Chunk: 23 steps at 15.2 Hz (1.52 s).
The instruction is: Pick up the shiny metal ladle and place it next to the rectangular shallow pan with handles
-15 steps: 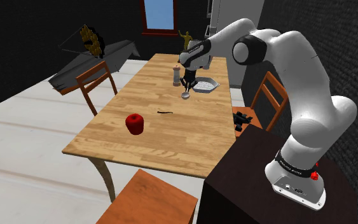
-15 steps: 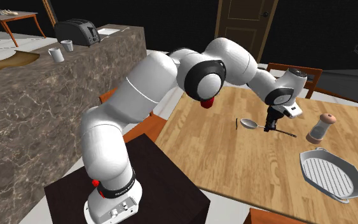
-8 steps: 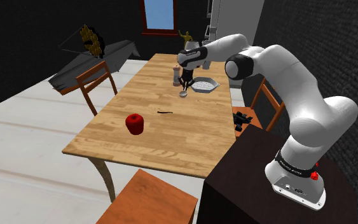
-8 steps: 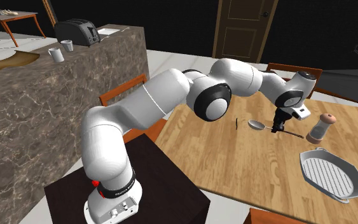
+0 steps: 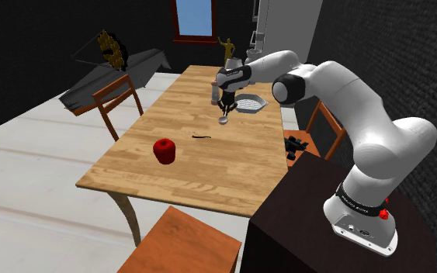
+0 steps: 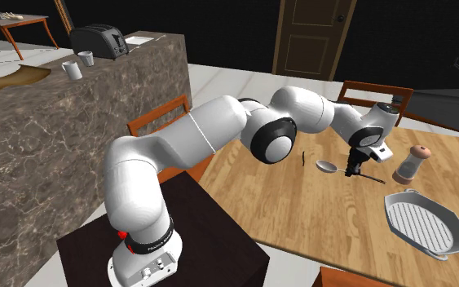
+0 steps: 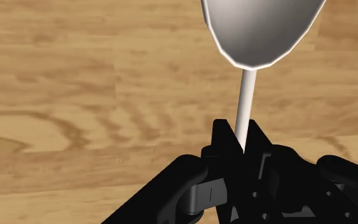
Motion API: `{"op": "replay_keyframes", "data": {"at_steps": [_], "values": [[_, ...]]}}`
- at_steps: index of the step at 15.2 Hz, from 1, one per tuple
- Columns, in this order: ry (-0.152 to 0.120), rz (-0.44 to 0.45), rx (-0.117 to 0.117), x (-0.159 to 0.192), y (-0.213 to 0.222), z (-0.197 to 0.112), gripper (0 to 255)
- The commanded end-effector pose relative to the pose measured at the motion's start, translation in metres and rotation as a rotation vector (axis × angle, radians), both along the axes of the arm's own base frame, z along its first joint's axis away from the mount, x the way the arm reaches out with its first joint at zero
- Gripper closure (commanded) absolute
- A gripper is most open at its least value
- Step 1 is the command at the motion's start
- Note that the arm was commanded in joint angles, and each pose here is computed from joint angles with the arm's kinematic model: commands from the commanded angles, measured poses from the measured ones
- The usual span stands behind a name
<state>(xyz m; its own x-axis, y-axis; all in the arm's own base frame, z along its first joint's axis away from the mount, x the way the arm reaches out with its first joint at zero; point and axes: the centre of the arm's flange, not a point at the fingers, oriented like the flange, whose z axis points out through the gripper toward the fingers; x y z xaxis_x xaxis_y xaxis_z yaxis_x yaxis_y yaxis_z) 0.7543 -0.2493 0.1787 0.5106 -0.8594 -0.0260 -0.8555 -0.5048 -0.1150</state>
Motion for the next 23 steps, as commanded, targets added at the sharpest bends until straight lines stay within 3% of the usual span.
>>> {"op": "replay_keyframes", "data": {"at_steps": [1,7,15,16,21,23], "values": [[0.0,0.0,0.0,-0.001,0.0,-0.011,255],[0.0,0.0,0.0,-0.001,0.0,-0.044,255],[0.0,0.0,0.0,-0.001,0.0,-0.044,255],[0.0,0.0,0.0,-0.001,0.0,-0.044,0],[0.0,0.0,0.0,-0.001,0.0,-0.044,0],[0.0,0.0,0.0,-0.003,-0.002,-0.018,0]]}}
